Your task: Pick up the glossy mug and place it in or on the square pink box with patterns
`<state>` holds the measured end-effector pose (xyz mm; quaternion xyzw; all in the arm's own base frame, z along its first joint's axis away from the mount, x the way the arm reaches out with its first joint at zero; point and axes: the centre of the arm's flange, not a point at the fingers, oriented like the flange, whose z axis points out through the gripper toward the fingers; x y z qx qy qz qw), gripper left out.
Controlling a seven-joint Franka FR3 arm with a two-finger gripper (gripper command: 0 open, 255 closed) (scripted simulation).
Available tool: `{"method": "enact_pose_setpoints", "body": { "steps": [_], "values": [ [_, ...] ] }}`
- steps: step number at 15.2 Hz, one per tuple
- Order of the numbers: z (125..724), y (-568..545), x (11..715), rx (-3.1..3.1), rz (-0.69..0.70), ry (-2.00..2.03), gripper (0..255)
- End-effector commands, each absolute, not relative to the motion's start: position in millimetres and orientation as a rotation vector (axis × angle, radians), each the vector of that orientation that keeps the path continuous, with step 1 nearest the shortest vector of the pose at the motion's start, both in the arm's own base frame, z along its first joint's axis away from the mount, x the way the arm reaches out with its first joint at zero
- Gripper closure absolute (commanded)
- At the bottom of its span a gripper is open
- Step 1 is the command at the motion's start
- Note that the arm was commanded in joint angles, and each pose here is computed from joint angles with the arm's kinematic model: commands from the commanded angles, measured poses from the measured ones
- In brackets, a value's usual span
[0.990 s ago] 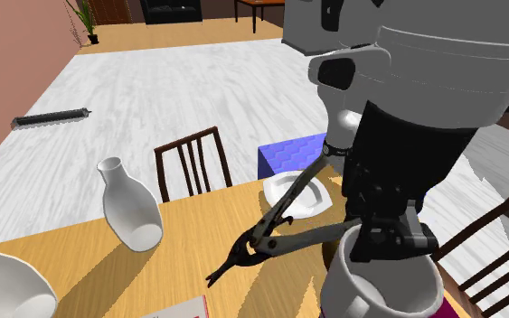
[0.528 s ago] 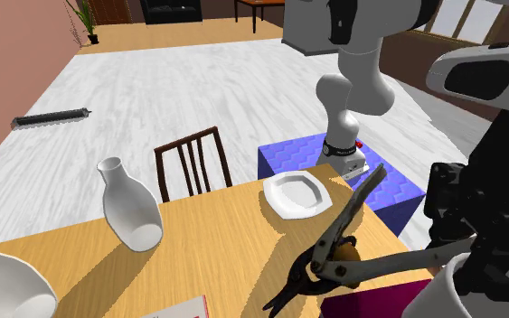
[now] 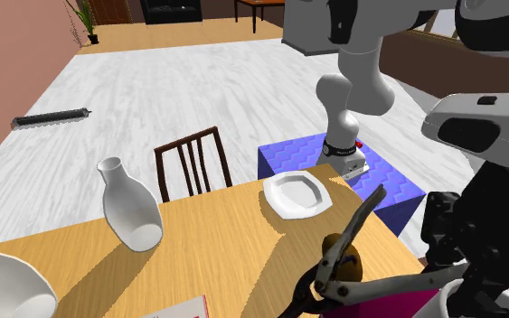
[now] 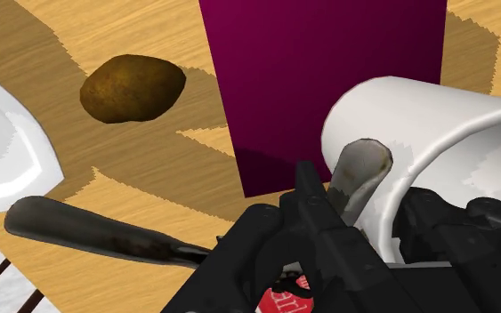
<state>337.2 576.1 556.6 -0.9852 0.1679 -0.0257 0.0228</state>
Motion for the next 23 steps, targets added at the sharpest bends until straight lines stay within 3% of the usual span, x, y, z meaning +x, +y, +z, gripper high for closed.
{"method": "enact_pose_setpoints", "body": {
  "steps": [1, 10, 17, 18, 23],
  "values": [
    [545, 576, 336, -3.050, -0.080, 0.520, 255],
    [499, 576, 336, -3.050, -0.080, 0.520, 255],
    [499, 576, 336, -3.050, -0.080, 0.520, 255],
    [499, 576, 336, -3.050, -0.080, 0.520, 0],
    [499, 576, 336, -3.050, -0.080, 0.520, 0]
  ]
}}
